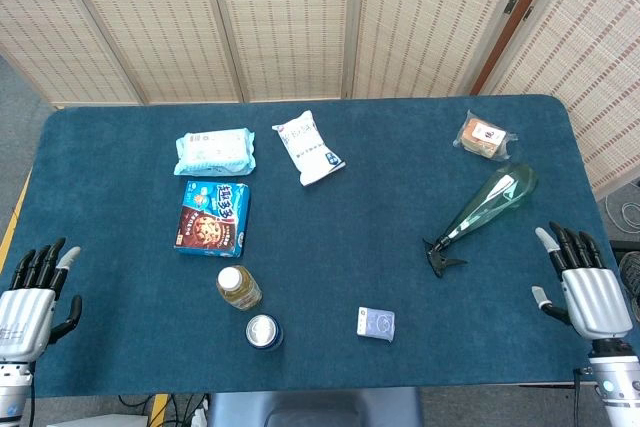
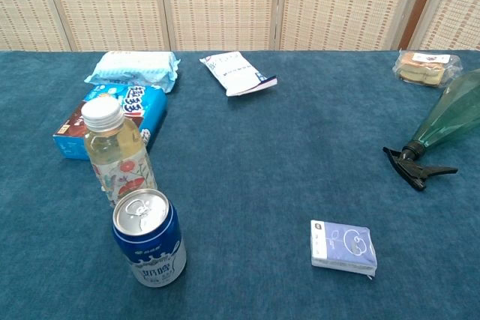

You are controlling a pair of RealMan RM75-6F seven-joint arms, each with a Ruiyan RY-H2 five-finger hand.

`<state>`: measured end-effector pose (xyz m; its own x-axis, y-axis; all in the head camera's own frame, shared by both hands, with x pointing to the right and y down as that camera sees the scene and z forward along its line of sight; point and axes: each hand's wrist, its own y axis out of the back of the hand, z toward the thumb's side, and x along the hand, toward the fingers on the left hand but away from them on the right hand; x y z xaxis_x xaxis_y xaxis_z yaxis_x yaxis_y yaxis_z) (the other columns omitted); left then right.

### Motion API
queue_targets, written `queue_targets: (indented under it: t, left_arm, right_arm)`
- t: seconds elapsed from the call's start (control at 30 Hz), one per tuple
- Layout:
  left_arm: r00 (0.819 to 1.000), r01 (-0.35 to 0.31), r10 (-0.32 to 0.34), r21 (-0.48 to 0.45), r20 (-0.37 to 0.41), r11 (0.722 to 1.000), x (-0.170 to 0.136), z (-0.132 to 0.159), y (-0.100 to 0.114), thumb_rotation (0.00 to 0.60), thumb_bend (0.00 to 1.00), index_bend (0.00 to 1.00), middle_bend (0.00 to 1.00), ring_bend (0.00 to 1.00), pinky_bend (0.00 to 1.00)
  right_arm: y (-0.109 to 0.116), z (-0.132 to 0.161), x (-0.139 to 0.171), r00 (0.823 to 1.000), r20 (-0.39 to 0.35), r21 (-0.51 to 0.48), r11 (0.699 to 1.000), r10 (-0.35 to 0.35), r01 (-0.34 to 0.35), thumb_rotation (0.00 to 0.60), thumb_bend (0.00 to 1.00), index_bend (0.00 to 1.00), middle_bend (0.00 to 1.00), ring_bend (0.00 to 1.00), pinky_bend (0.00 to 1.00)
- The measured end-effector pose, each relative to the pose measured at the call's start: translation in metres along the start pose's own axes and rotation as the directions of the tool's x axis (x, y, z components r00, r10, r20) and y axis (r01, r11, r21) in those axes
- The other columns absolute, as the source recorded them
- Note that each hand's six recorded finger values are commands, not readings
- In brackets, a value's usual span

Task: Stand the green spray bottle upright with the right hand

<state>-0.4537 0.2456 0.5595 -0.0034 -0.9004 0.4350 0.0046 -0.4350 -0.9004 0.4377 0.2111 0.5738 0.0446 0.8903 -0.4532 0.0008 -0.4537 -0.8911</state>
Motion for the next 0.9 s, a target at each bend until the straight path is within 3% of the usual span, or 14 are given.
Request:
queue_targets:
  t: [0.57, 0.77, 0.9]
  left_arm:
    - [1.0, -0.002, 0.002, -0.003, -0.006, 1.0, 0.006, -0.002, -0.002, 0.6, 0.51, 0.05, 0.0, 0.0, 0.0]
    - [1.0, -0.015, 0.015, -0.02, -0.017, 1.0, 0.01, -0.004, -0.002, 0.6, 0.51, 0.05, 0.0, 0.0, 0.0]
    - [0.999, -0.016, 0.015, -0.027, -0.036, 1.0, 0.013, -0.008, -0.004, 0.6, 0.51, 0.05, 0.0, 0.0, 0.0]
  right_arm:
    - [-0.01, 0.004, -0.029, 0.999, -0.008, 0.033, 0.998, 0.051, -0.051, 0.6, 0.28, 0.0, 0.0, 0.0, 0.0]
    - [-0.012, 0.008, -0.053, 0.995, -0.018, 0.147, 0.985, 0.097, -0.093, 0.6, 0.29, 0.0, 0.0, 0.0, 0.0]
    - [-0.012, 0.013, -0.075, 0.99, -0.03, 0.282, 0.952, 0.135, -0.122, 0.6, 0.3, 0.0, 0.0, 0.0, 0.0]
